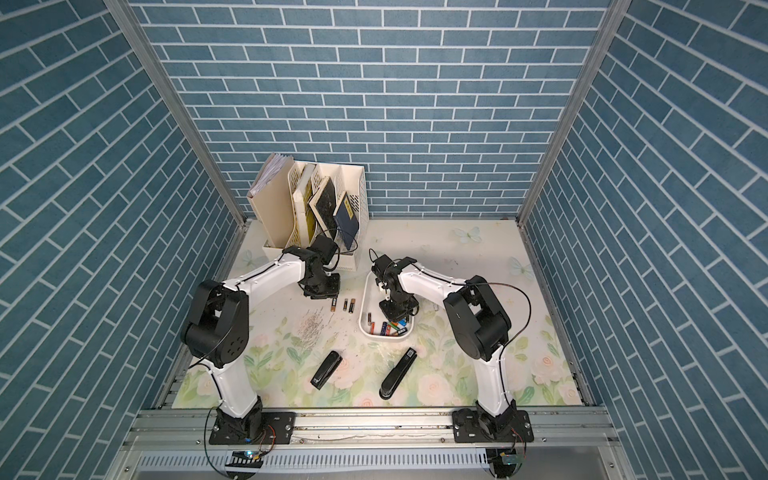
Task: Take the batteries out of the storage box
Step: Pick up the battery from the storage box.
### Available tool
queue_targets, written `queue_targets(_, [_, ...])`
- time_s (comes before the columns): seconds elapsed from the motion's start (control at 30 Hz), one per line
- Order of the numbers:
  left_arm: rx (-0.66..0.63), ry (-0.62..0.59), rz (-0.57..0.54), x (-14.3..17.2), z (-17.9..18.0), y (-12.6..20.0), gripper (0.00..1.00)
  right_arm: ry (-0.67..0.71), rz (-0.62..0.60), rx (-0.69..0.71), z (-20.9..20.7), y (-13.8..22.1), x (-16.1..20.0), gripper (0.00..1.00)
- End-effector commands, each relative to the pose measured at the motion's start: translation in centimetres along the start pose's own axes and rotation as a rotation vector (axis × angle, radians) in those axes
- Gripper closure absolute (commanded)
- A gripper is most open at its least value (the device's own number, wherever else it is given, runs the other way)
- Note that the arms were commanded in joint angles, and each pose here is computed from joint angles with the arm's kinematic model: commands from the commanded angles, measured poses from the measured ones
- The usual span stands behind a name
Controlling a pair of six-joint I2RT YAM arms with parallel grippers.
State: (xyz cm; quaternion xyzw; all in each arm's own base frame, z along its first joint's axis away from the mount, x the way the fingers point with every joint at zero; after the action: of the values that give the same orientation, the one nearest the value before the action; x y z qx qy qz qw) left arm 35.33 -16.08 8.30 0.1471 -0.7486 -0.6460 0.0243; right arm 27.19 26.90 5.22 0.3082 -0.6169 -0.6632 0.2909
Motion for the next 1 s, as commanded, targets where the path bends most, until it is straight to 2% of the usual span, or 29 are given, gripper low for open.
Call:
queue_targets(0.0, [0.006, 0.002, -0.016, 0.2, 0.1, 0.9, 0.6, -0.008, 0.036, 0.035, -0.5, -0.8, 0.0, 0.78])
queue_targets(0.47, [0.0, 0.003, -0.023, 0.5, 0.5, 1.4, 0.6, -0.003, 0.055, 0.01, -0.2, -2.1, -0.3, 0.81])
queue_targets(0.6, [0.006, 0.018, -0.027, 0.6, 0.5, 1.5, 0.6, 0.003, 0.036, 0.003, -0.2, -1.5, -0.9, 0.87])
queue_targets(0.8, [0.055, 0.065, -0.056, 0.6, 0.0, 2.0, 0.6, 0.012, -0.012, -0.046, 0.6, -0.4, -1.9, 0.88])
queue_targets(0.97, [0.102, 0.11, -0.099, 0.7, -0.6, 2.3, 0.6, 0.041, 0.008, -0.053, 0.6, 0.3, -2.3, 0.88])
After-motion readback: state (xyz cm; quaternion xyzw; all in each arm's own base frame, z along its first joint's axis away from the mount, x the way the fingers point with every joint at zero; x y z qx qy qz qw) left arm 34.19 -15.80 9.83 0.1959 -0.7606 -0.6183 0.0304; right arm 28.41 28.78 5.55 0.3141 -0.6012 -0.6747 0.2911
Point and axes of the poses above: each gripper's point midway between its finger pads, its own y axis back along the fingers, its own z axis along the line the jaws close on, x = y × z, the point moved 2 cm from there along y, back along the fingers, and after that the axes turned 13 degrees about y, right-handed, at the moved point
